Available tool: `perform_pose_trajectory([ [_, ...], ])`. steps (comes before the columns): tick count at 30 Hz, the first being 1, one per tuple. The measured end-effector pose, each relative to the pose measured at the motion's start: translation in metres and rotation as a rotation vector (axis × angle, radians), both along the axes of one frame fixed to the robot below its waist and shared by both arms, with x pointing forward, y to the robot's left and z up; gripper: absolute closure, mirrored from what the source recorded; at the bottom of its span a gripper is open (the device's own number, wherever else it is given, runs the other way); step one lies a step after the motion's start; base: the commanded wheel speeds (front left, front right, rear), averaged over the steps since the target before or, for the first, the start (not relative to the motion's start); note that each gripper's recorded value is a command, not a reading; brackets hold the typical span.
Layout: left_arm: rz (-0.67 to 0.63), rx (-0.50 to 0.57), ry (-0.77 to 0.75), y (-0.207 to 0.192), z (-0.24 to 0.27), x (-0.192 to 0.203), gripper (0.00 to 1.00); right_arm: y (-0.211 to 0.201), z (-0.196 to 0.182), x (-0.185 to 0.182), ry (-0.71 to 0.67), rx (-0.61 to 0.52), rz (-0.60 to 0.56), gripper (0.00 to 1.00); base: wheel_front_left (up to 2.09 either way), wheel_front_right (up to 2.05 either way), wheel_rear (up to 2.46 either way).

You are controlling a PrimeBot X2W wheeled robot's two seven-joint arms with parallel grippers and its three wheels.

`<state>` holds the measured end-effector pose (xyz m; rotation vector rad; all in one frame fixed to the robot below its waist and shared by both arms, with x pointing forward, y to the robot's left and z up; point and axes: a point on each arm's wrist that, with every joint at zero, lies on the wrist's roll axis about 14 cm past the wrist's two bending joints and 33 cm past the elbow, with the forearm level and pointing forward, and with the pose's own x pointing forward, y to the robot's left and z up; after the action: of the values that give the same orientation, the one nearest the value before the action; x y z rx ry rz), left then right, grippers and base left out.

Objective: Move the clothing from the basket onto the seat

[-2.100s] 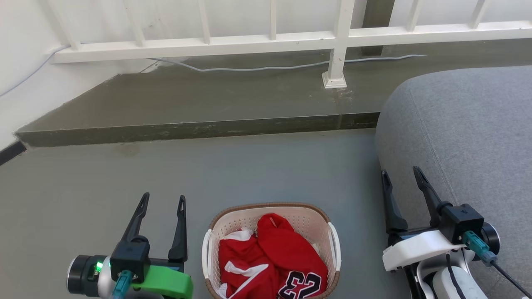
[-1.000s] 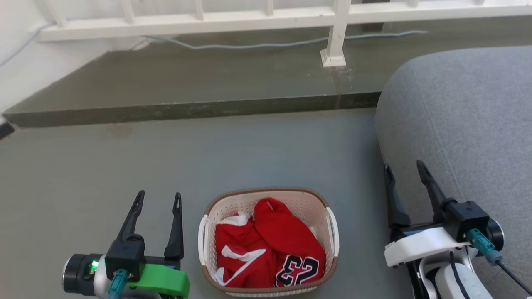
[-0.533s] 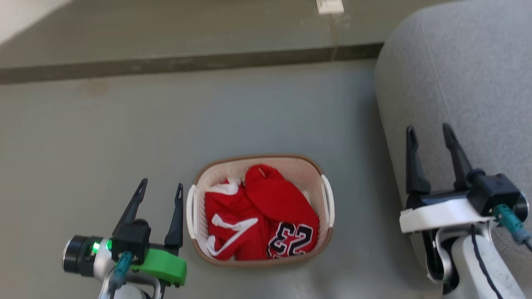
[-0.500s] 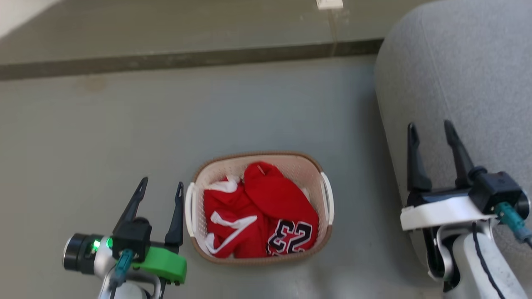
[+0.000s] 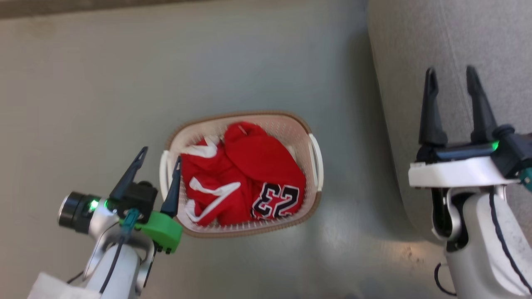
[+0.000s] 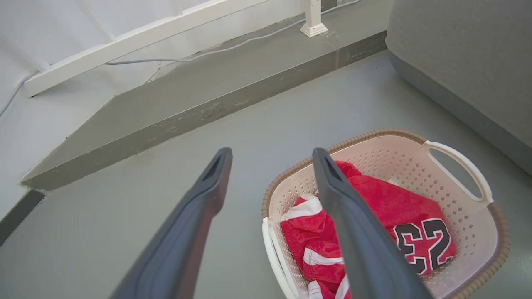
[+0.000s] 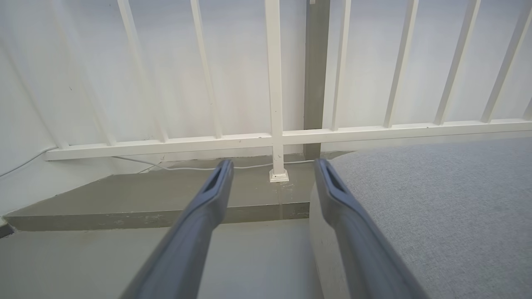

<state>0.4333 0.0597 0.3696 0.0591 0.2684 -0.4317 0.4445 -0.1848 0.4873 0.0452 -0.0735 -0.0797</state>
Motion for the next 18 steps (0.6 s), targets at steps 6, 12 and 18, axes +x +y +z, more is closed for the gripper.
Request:
perform_pose_trajectory([
  [6, -0.094, 0.025, 0.073, -0.022, -0.034, 0.009, 0.00, -0.008, -0.011, 0.017, 0.007, -0.010, -0.020, 0.00, 0.00, 0.00, 0.00],
  [12, -0.183, 0.077, 0.132, -0.034, -0.070, 0.018, 0.00, -0.017, -0.022, 0.035, 0.010, -0.008, -0.042, 0.00, 0.00, 0.00, 0.00],
  [18, -0.242, 0.092, 0.205, -0.046, -0.107, 0.025, 0.00, -0.025, -0.036, 0.052, 0.017, -0.013, -0.057, 0.00, 0.00, 0.00, 0.00],
])
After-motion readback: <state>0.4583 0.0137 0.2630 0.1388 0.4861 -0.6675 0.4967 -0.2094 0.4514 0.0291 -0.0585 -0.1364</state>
